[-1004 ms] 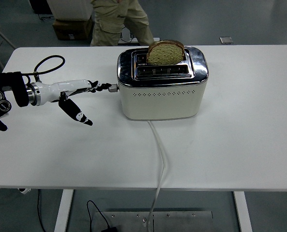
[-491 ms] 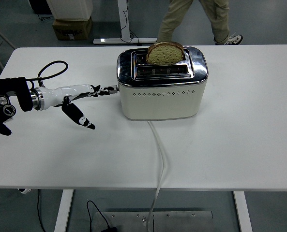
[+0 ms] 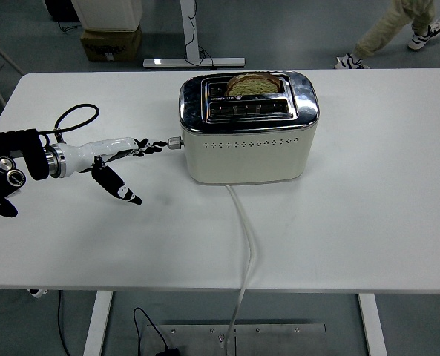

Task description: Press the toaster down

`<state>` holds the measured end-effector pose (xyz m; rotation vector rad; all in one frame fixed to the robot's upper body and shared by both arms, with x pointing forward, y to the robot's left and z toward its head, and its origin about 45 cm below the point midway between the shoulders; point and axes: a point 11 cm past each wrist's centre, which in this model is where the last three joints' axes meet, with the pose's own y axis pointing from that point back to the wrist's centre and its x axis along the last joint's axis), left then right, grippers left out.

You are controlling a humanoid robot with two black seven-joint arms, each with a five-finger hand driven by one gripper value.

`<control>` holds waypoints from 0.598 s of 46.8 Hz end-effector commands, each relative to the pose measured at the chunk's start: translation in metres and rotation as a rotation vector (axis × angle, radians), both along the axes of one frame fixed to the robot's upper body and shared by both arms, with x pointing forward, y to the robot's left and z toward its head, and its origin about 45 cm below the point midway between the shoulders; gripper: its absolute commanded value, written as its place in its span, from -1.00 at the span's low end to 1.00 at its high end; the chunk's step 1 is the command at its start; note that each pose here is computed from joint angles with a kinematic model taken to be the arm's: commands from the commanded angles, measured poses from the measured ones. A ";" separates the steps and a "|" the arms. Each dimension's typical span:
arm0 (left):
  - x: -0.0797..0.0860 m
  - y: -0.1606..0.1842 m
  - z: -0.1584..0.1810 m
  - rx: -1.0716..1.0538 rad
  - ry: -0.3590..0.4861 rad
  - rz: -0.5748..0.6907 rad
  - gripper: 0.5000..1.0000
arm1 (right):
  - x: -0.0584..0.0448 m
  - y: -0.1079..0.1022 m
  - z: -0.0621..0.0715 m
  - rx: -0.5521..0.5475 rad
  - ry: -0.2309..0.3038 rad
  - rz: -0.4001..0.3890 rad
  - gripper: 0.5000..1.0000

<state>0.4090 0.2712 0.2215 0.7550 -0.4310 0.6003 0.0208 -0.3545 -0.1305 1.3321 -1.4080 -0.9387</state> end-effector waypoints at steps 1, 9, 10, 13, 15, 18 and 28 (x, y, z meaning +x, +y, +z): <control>0.000 -0.001 -0.002 -0.003 0.002 0.004 1.00 | -0.001 0.000 0.000 0.000 0.002 0.000 0.99; 0.001 0.001 -0.013 -0.002 0.020 0.021 1.00 | -0.001 0.000 0.000 0.000 0.002 -0.002 0.99; 0.001 0.001 -0.013 -0.004 0.020 0.024 1.00 | -0.001 0.000 0.000 0.000 0.002 -0.002 0.99; 0.001 -0.002 -0.016 -0.008 0.027 0.023 1.00 | -0.001 0.000 0.000 -0.001 0.002 -0.002 0.99; 0.002 -0.002 -0.019 -0.007 0.032 0.029 1.00 | -0.001 0.000 0.000 -0.001 0.002 -0.002 0.99; -0.001 0.004 -0.031 -0.002 0.054 0.051 1.00 | -0.001 0.000 0.000 -0.001 0.002 -0.002 0.99; 0.000 0.012 -0.032 -0.031 0.053 0.098 1.00 | -0.001 0.000 0.000 0.000 0.002 -0.002 0.99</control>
